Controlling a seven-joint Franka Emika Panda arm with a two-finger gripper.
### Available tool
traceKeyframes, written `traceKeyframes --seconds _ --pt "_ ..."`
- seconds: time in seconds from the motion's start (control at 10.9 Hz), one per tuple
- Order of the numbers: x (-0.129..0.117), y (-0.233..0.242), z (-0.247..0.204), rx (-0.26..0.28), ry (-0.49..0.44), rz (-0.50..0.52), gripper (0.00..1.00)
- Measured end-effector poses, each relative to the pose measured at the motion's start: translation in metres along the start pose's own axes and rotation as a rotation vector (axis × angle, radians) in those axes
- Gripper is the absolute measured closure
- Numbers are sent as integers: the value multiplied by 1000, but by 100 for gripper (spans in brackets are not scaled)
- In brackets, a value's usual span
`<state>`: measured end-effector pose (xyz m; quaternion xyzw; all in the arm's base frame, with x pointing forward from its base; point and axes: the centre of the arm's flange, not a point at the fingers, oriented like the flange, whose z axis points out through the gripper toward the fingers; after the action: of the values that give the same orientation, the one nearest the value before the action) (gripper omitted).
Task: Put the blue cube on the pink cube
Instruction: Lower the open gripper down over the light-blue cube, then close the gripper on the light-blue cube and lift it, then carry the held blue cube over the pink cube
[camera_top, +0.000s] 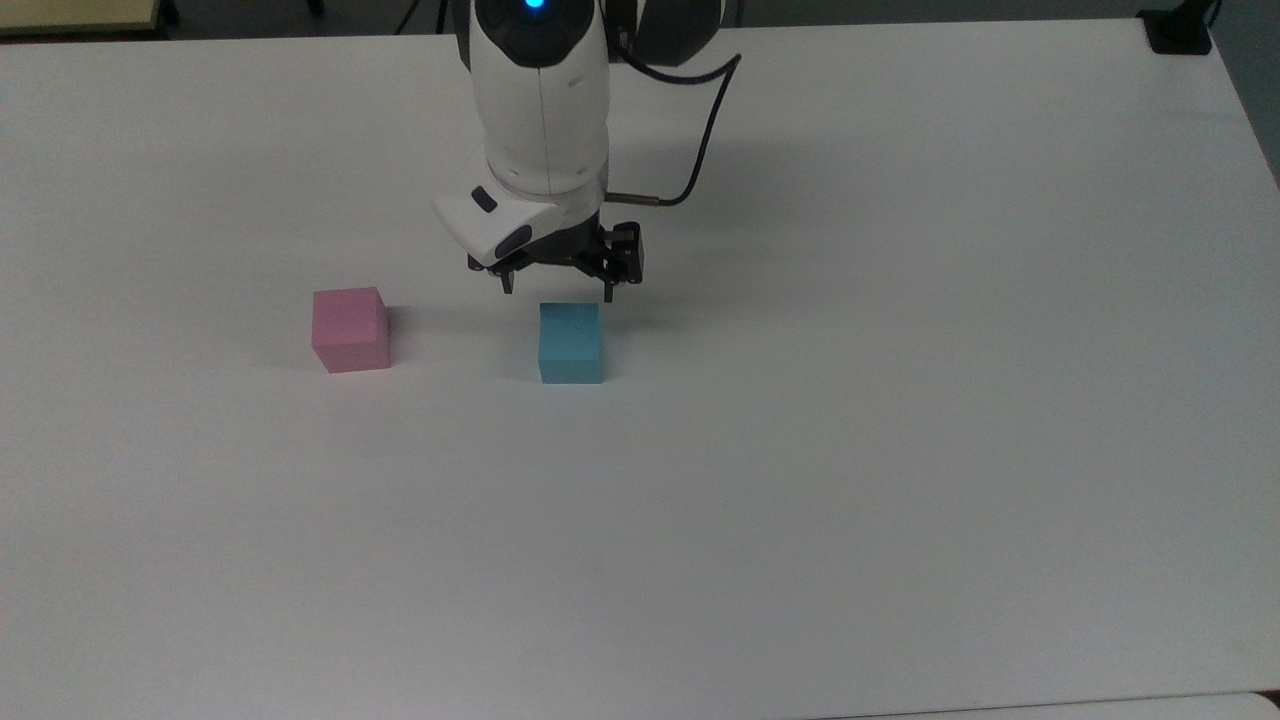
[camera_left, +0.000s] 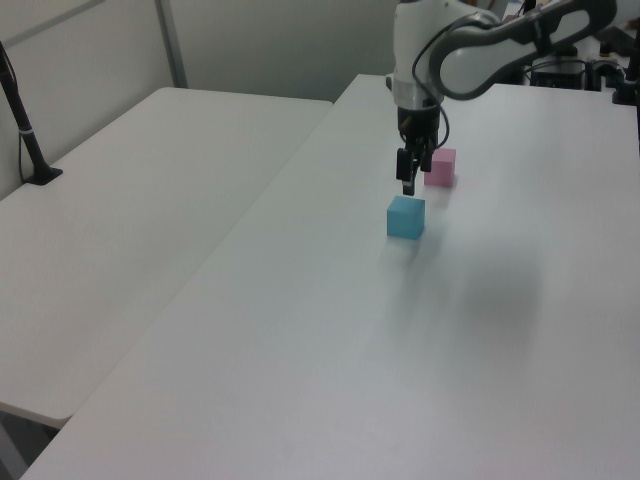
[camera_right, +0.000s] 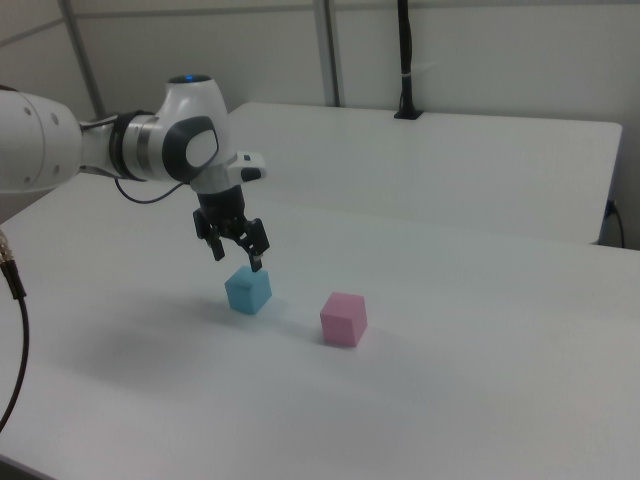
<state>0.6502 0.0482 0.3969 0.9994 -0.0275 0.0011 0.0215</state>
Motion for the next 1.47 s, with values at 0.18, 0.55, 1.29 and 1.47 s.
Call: traceKeyframes --seconds 0.18,0.55,1.29,1.47 --pt "4 -17 28 -61 4 42 0" --pt "7 -28 52 -98 -2 50 0" --pt "12 -32 60 -141 6 5 40" --pt "17 -9 22 -138 46 -58 40"
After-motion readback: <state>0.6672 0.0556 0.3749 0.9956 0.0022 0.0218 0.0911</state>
